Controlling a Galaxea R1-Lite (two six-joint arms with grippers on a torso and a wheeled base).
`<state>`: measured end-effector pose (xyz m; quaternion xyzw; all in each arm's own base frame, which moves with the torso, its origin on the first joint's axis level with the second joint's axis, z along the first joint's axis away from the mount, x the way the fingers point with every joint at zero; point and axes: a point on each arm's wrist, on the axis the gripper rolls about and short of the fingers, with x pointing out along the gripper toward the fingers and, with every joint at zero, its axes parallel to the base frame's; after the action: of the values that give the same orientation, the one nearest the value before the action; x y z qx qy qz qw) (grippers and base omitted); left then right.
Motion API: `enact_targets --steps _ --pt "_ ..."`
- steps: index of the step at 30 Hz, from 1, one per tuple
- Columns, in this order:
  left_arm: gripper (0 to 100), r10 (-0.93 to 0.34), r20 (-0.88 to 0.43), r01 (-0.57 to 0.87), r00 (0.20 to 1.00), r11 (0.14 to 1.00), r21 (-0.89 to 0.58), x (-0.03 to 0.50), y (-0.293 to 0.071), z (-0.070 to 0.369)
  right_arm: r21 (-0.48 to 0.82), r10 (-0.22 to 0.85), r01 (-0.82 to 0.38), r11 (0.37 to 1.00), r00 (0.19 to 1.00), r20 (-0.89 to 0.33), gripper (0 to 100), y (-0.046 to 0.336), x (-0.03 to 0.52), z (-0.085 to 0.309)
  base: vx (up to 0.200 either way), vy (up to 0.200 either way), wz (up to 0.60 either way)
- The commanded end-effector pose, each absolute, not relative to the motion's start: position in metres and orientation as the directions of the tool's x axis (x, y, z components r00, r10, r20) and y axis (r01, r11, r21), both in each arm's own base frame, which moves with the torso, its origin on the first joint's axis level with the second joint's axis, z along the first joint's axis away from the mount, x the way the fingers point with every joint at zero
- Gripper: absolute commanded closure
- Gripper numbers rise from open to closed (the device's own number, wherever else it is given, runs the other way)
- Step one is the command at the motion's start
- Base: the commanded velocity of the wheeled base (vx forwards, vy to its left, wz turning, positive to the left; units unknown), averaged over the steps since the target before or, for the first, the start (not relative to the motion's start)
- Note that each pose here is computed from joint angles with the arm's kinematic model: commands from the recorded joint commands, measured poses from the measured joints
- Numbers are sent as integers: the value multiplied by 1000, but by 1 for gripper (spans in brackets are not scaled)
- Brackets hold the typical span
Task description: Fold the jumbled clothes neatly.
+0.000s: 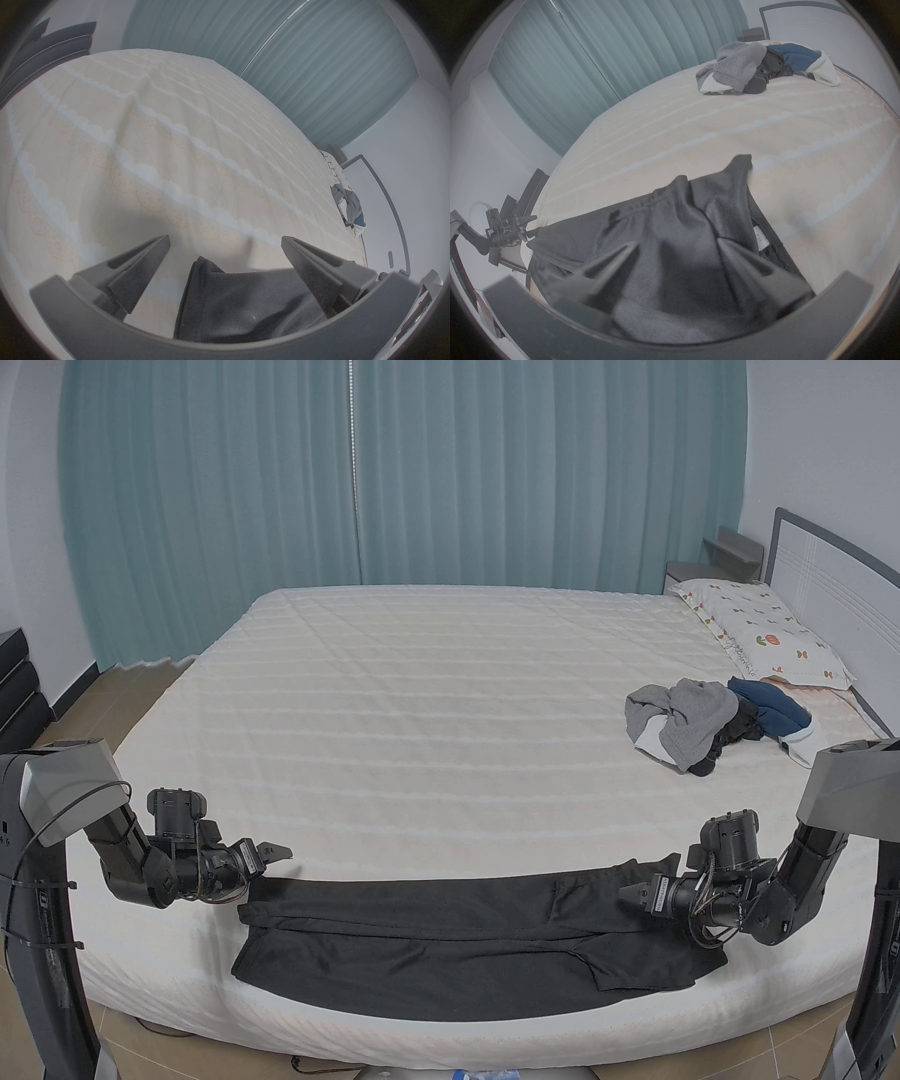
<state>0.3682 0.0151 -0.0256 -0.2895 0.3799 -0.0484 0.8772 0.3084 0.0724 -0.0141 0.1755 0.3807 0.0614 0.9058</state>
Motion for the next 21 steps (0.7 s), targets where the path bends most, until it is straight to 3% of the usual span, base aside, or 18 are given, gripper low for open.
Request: enact_targets --steps 1,18,19,21 --pt "0 -305 -640 -137 705 827 -545 368 15 -27 361 239 33 932 693 -681 100 71 306 -18 0 0 0" --pt "0 -303 -645 -133 702 833 -537 367 15 -28 351 198 86 933 691 -696 100 47 290 -29 0 0 0" --pt "0 -303 -645 -132 702 834 -536 367 15 -28 351 199 84 933 692 -693 0 48 291 -29 0 0 0" --pt "0 -303 -645 -132 702 834 -536 367 15 -28 356 202 77 931 703 -682 0 48 292 -26 0 0 0"
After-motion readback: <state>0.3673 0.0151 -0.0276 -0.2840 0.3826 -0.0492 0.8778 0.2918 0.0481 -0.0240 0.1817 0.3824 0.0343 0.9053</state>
